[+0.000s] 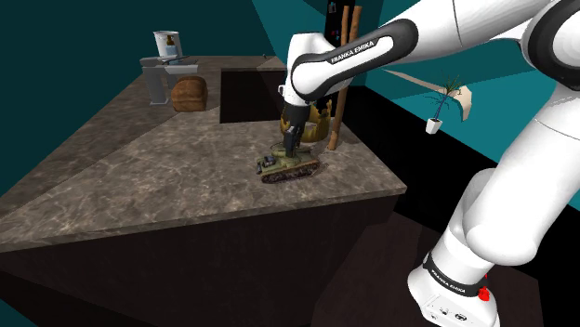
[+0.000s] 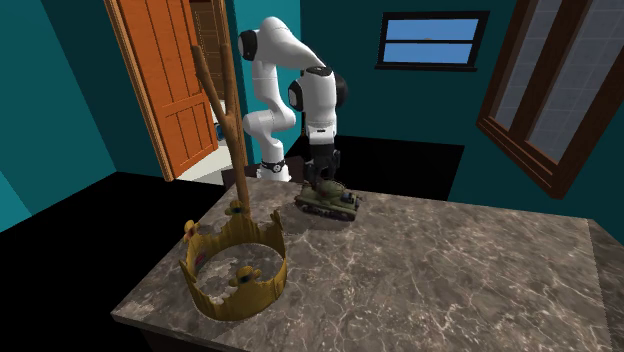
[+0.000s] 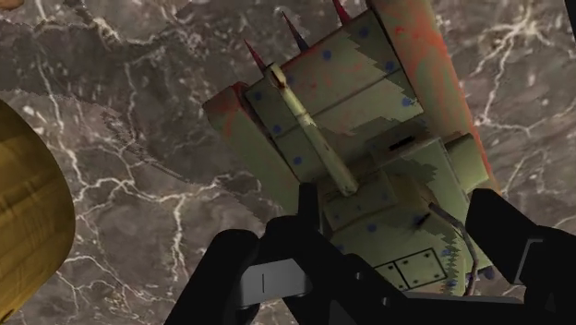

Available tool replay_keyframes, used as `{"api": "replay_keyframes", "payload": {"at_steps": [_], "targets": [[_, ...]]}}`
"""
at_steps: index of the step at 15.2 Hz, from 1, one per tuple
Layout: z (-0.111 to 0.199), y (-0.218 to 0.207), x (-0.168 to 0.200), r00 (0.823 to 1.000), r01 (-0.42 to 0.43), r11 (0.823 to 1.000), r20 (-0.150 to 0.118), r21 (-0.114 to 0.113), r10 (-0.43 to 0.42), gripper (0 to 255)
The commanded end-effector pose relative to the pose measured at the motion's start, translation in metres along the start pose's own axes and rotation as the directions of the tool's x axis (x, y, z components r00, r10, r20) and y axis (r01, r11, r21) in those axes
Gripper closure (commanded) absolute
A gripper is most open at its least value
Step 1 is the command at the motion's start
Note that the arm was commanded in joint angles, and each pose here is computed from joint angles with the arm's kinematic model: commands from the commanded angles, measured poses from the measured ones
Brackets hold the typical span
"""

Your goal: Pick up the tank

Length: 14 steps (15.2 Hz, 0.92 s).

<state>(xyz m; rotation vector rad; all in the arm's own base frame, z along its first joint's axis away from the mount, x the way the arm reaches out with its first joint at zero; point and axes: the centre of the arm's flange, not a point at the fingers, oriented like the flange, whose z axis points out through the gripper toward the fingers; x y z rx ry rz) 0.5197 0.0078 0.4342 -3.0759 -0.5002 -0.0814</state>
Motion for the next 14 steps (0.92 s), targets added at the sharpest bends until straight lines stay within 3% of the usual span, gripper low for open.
{"api": "replay_keyframes", "payload": {"at_steps": [1,14], "targets": [[-0.011,0.000,0.001,1.000,0.000,1.000,-0.001,0.000,0.000,255],[-0.070,-0.001,0.004,1.000,0.000,1.000,-0.001,0.000,0.000,255]]}}
